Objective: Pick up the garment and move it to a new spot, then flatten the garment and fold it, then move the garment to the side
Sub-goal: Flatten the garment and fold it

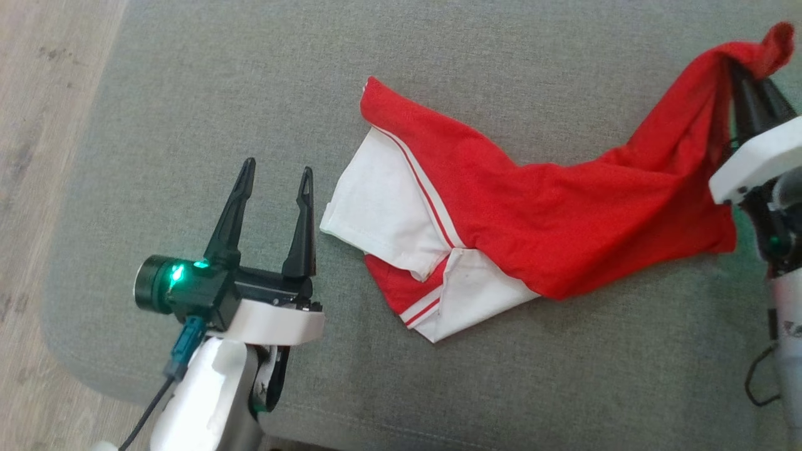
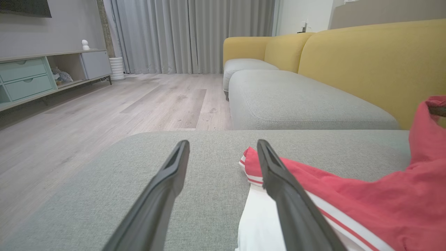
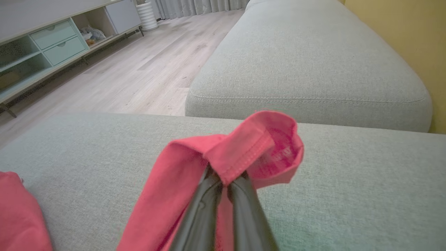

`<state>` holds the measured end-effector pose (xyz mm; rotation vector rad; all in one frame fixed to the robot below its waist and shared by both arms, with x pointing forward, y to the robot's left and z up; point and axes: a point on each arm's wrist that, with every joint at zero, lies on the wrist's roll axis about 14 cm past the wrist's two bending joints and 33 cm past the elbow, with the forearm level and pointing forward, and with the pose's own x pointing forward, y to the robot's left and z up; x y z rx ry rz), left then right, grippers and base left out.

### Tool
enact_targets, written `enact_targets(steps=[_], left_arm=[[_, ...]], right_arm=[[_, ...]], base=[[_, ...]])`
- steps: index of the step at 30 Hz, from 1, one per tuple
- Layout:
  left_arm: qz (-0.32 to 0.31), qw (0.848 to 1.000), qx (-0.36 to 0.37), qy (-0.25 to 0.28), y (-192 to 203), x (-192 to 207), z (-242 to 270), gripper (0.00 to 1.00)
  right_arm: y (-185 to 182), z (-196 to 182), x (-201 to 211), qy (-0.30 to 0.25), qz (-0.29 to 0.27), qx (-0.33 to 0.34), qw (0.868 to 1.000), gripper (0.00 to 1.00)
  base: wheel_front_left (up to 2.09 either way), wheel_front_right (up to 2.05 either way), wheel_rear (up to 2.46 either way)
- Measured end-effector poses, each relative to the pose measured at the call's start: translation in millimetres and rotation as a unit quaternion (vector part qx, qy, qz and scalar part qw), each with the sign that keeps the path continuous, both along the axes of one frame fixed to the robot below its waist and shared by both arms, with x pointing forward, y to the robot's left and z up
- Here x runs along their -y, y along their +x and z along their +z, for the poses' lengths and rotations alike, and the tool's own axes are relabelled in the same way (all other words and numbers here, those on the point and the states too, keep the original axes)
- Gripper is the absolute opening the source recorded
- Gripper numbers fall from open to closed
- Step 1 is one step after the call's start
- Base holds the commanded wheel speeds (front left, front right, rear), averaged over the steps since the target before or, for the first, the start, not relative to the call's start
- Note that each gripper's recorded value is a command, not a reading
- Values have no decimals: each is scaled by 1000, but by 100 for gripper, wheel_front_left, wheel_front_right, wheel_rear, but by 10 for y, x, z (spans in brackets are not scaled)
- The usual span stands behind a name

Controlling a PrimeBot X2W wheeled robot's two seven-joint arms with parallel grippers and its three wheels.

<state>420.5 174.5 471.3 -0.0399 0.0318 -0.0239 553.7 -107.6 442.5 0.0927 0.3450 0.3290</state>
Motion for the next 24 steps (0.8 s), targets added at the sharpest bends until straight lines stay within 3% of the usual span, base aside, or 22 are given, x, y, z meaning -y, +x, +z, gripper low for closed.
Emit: enact_targets(steps=[5,12,18,24], left_arm=[[-3,1000,1,2,5,21,2,100],[-12,1000,6,-1,36,87,34,100],[-22,1000,11,4,18,125,60,100],[-22,1000,8,11,-54,108,53,100]], right_arm=[[-25,-55,76,5,-13,16,1000,100],[-184,397,360,-1,-46,122,991,100],[-615,714,402,-8,-59,175,983,100],[-1168,619,414,0,-80,144,986,100]], base=[[0,0,0],[0,0,0],[0,0,0],[0,0,0]])
